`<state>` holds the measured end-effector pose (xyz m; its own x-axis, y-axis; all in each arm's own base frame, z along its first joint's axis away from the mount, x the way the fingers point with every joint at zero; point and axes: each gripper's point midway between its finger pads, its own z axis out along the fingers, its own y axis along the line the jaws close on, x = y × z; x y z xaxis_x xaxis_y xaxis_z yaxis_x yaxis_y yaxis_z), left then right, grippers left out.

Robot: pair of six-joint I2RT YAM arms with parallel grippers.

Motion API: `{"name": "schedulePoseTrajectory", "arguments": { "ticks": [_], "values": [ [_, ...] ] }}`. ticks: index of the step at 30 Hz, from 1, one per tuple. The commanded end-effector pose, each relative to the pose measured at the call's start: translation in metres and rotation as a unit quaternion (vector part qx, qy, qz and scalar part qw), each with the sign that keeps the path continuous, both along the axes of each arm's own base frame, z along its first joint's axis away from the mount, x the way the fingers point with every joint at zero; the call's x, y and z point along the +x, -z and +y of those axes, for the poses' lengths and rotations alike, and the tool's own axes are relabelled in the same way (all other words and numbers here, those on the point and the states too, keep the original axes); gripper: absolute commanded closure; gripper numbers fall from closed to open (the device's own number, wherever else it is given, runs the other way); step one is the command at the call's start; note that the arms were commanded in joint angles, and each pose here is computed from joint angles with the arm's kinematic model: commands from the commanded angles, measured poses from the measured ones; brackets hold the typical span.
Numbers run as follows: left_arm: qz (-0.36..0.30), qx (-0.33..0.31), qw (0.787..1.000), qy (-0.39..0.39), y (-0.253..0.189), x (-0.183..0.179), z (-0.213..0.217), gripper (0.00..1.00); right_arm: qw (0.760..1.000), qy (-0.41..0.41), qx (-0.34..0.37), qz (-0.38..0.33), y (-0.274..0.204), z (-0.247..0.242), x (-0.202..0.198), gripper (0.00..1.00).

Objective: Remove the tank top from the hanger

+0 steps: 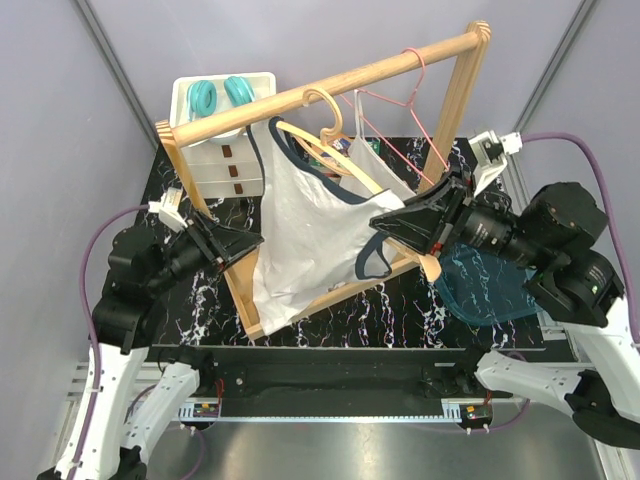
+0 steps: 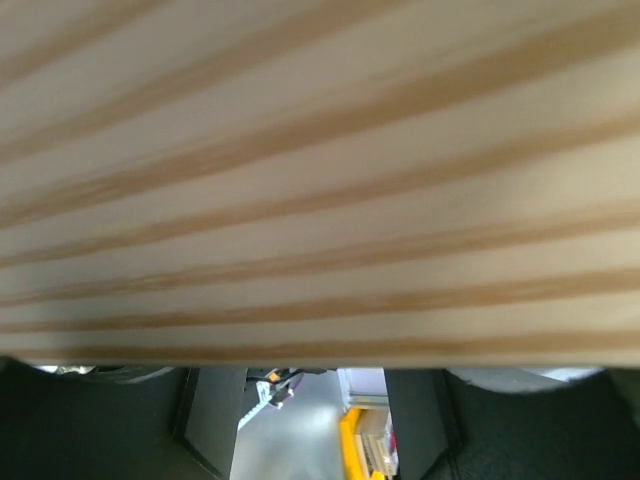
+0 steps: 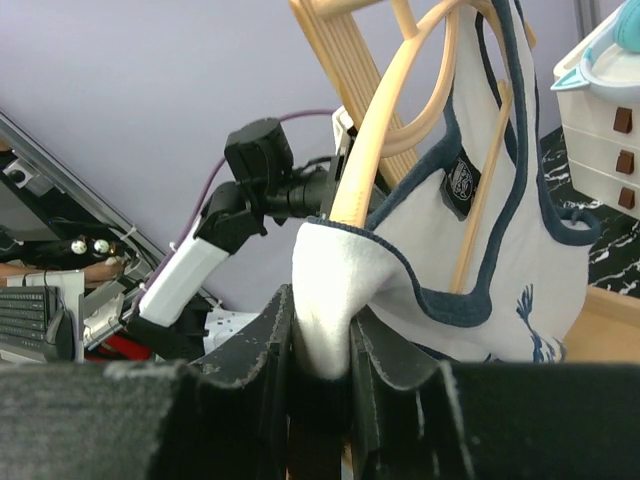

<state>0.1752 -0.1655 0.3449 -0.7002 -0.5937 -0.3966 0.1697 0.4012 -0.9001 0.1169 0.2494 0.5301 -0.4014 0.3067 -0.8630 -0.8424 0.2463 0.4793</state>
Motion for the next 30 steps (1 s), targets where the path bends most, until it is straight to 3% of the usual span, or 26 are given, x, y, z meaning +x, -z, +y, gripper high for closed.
{"name": "schedulePoseTrajectory", "arguments": {
  "ticks": [1,12,18,26,30],
  "values": [
    [-0.06,0.018,0.998,0.009,-0.024,0.001,0.0,0.45,0.999,0.015,0.038,-0.018,-0.01,-0.014,-0.007,1.0],
    [-0.089,-0.04,0.991,0.096,-0.035,-0.068,-0.009,0.23,0.997,0.043,-0.049,0.043,0.065,-0.025,-0.005,1.0],
    [-0.105,-0.123,0.985,0.063,-0.056,-0.049,-0.008,0.25,0.993,0.022,-0.088,0.075,0.119,0.0,0.009,1.0],
    [-0.125,-0.123,0.983,0.061,-0.089,-0.028,-0.024,0.37,0.995,0.014,-0.045,0.087,0.131,0.029,0.031,1.0],
    [-0.126,-0.131,0.981,0.064,-0.091,-0.038,-0.045,0.43,0.995,0.026,-0.037,0.086,0.131,0.03,0.036,1.0]
  ]
}}
